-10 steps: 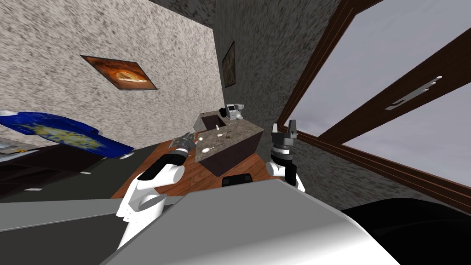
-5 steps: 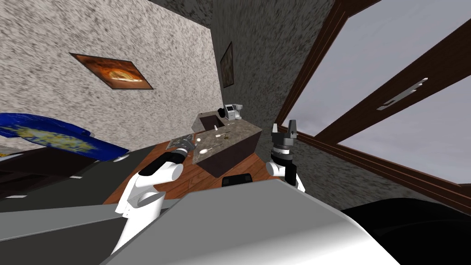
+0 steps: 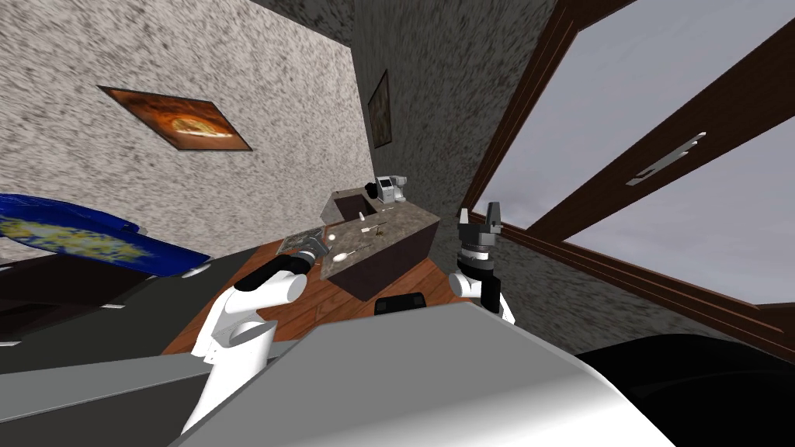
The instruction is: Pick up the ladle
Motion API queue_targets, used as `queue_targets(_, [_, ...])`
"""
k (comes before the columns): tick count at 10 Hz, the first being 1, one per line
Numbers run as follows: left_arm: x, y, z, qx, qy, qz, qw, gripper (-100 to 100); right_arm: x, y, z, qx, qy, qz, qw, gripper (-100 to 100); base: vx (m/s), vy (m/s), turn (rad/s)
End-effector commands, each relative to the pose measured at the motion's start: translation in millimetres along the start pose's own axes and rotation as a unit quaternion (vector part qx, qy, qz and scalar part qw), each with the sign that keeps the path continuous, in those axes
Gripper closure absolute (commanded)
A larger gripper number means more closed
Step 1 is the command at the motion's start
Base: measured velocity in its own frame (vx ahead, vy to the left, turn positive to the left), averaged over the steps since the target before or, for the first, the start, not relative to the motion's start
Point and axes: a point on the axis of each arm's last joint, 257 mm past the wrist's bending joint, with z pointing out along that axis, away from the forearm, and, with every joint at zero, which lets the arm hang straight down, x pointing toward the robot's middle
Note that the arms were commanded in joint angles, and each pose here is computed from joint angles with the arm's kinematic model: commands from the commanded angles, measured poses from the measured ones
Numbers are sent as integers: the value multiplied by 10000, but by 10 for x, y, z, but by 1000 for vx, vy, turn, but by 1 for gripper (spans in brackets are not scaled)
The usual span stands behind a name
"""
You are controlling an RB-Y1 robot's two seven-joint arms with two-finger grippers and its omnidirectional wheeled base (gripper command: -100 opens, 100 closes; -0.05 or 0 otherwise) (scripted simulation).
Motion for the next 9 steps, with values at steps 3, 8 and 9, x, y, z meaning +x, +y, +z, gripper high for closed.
queue_targets(3, [-151,152,37,-409,-220,-113,9989,-100,0,0,0,0,0,0,10000,0,16,-25,-33])
queue_targets(8, [-317,405,23,-964,-492,-184,9940,-100,0,0,0,0,0,0,10000,0,17,-22,-36])
queue_targets(9, [-401,462,36,-1132,-599,-251,9914,-100,0,0,0,0,0,0,10000,0,26,-17,-77])
